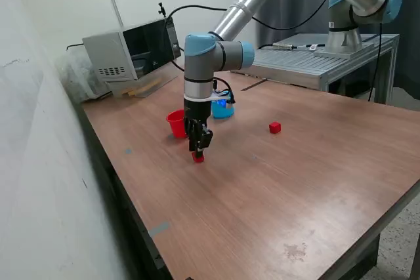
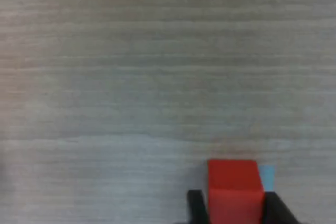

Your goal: Place red objects in the red bin, and blue objects in the blue bin.

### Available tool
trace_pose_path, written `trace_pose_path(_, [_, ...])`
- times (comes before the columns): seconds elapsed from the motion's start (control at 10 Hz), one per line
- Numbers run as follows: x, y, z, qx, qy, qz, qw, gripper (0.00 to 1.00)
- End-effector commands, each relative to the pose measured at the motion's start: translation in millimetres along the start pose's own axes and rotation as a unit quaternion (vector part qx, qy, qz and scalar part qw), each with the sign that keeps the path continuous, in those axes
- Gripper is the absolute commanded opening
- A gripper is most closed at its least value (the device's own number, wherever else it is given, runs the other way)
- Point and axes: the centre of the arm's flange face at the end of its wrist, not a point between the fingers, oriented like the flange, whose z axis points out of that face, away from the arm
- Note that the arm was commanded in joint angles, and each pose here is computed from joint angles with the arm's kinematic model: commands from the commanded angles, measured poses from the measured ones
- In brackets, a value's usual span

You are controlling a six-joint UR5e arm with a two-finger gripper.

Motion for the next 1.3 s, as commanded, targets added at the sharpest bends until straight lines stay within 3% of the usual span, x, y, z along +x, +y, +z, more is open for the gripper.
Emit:
trace_pose_path(0.0, [-1,-4,3,0.008,0.0,-0.01,0.9999,0.0])
trace_pose_path(0.3, [1,-4,-6,0.005,0.002,-0.032,0.9995,0.0])
trace_pose_path(0.9, [-9,-28,-195,-0.061,0.012,-0.037,0.9973,0.0])
trace_pose_path(1.1, [-46,-26,-193,-0.05,0.004,-0.032,0.9982,0.0])
trace_pose_path(1.2, [-99,-22,-182,-0.043,-0.006,0.001,0.999,0.0])
